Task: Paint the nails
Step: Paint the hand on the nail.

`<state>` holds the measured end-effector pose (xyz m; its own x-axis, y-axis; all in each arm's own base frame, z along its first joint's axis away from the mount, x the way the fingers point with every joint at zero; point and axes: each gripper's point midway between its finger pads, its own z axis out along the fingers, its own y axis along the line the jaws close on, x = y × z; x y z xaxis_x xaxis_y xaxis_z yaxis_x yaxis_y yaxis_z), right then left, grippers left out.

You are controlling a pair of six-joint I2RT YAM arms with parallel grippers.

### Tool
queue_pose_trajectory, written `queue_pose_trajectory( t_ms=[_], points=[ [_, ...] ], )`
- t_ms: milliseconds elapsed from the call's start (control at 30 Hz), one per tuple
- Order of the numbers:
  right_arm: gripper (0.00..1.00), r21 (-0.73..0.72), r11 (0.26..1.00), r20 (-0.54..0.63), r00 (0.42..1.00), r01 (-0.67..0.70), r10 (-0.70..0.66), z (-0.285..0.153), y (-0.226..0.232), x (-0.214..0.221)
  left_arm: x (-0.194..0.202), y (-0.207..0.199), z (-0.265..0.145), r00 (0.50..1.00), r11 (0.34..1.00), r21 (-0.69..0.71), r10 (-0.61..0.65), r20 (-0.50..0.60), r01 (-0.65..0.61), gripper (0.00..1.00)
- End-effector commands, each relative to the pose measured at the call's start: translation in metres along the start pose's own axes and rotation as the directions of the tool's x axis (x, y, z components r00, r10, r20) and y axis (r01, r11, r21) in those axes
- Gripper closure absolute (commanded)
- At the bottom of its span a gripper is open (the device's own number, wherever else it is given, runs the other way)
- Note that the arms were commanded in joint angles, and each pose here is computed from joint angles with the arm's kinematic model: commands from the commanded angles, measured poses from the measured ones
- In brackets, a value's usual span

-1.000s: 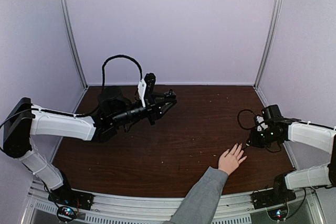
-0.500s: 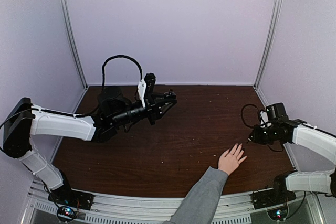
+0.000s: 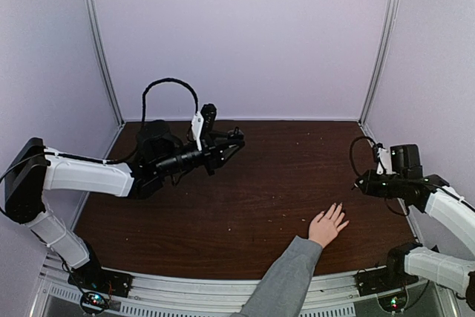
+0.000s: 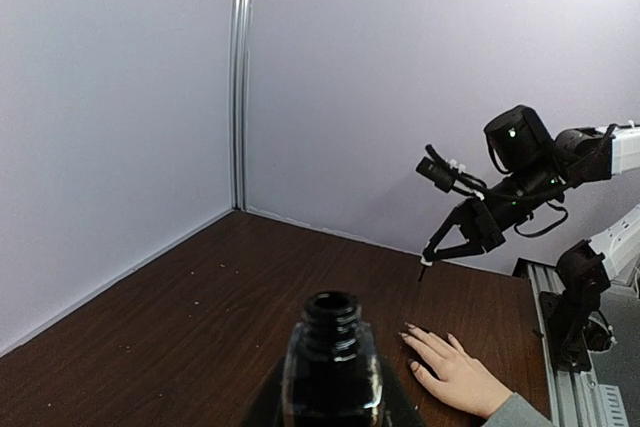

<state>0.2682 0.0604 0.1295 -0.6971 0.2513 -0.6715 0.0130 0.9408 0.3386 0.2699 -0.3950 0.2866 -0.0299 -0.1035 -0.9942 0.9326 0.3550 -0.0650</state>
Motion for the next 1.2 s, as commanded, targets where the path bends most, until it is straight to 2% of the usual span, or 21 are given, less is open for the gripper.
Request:
queue_pose_trajectory(
  t_ms=[0,400,667,867,1033,1167],
  points=[
    [1.0,-0.148,0.986,0.12,0.991,0.074,-0.056,-0.028,0.036,-0.037,-0.011,-0.005,-0.011,0.996,0.995,0.062,0.07,0.055,-0.073,1.0],
    [1.0,-0.416,0.877,0.248,0.958,0.24,-0.145,-0.081,0.105,-0.079,-0.005,-0.037,-0.022,0.99,0.959,0.247,0.13,0.056,-0.14,1.0],
    [1.0,-0.469,0.839,0.231,0.955,0.275,-0.184,-0.096,0.121,-0.075,-0.005,-0.045,-0.025,0.99,0.946,0.29,0.131,0.058,-0.142,1.0],
    [1.0,-0.582,0.745,0.222,0.945,0.326,-0.24,-0.113,0.151,-0.068,0.007,-0.055,-0.02,0.994,0.922,0.371,0.111,0.013,-0.108,1.0],
    [1.0,-0.546,0.748,0.186,0.925,0.378,-0.331,-0.107,0.155,-0.058,0.007,-0.052,-0.021,0.994,0.931,0.349,0.106,0.019,-0.106,1.0],
    [1.0,-0.555,0.733,0.189,0.917,0.394,-0.35,-0.109,0.161,-0.057,0.001,-0.048,-0.019,0.992,0.937,0.325,0.128,0.019,-0.127,1.0]
  ],
)
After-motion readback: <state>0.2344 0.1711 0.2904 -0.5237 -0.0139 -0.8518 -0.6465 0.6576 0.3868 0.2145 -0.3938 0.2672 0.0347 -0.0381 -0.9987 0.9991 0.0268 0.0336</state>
